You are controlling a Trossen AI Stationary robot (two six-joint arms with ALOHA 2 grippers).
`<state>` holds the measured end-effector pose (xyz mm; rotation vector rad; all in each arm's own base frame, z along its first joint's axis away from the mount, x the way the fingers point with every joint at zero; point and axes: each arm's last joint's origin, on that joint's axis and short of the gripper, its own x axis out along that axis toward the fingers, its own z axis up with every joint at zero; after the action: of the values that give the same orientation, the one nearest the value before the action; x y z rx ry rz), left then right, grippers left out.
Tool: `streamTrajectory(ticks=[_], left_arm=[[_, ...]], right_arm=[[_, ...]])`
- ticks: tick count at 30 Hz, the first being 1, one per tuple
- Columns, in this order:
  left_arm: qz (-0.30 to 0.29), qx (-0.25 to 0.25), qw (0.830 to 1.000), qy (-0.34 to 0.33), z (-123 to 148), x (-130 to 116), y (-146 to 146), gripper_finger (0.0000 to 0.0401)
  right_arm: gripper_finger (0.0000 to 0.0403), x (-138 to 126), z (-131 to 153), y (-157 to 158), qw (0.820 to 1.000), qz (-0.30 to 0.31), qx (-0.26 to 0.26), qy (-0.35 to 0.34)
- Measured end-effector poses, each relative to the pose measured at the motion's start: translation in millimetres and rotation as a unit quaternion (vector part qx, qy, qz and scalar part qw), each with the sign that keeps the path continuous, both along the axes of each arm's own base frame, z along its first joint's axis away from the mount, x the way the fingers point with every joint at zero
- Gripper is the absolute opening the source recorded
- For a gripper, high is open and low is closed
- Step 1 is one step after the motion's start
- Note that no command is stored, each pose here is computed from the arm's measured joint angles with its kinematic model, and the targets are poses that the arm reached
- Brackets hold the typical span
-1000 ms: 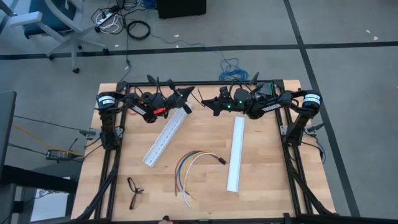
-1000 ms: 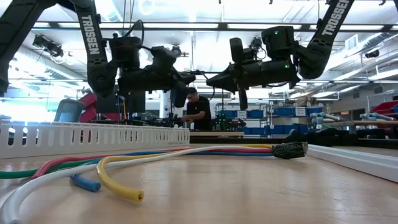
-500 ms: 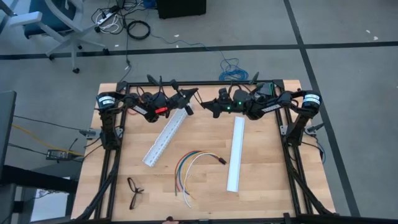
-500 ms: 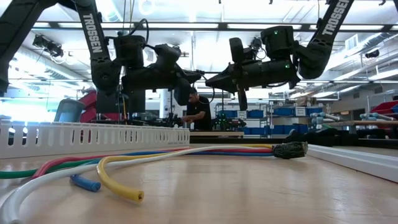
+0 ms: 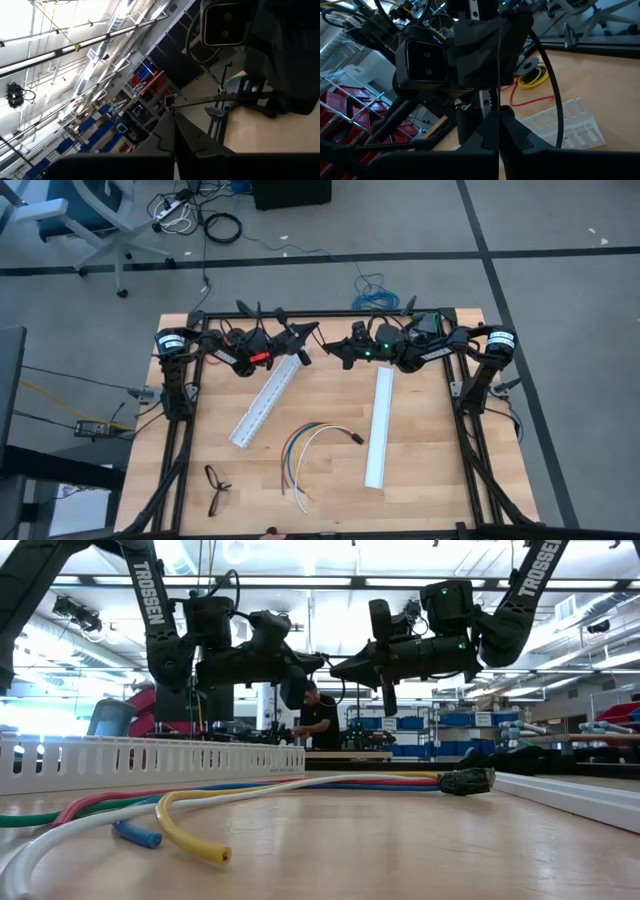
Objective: Ziptie cables
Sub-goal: Wrap the cable wires together using the black zip tie
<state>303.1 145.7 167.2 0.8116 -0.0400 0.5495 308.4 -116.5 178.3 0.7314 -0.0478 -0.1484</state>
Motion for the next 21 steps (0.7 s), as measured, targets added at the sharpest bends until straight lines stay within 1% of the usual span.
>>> streamTrajectory(ticks=[4,8,18,21], left_arm=[[0.009,-0.004,1.0,-0.002,0.0,-1.2,2.5,0.0001],[0.007,-0.026,1.0,-0.016,0.4,-2.3,4.4,0.0001],[0.006,-0.027,0.999,-0.015,0.1,-2.2,4.4,0.0001],[-0.004,-0.027,1.0,-0.014,-0.1,-1.7,3.5,0.0002]], right_arm=[[0.0,0.0,-0.1,0.0,1.0,0.0,0.0,0.0],[0.0,0.0,-0.1,-0.3,1.0,-0.004,0.0,0.001],[0.0,-0.1,-0.2,-0.7,1.0,-0.01,-0.007,0.002],[0.0,-0.1,-0.3,-0.8,1.0,-0.012,-0.008,0.002]])
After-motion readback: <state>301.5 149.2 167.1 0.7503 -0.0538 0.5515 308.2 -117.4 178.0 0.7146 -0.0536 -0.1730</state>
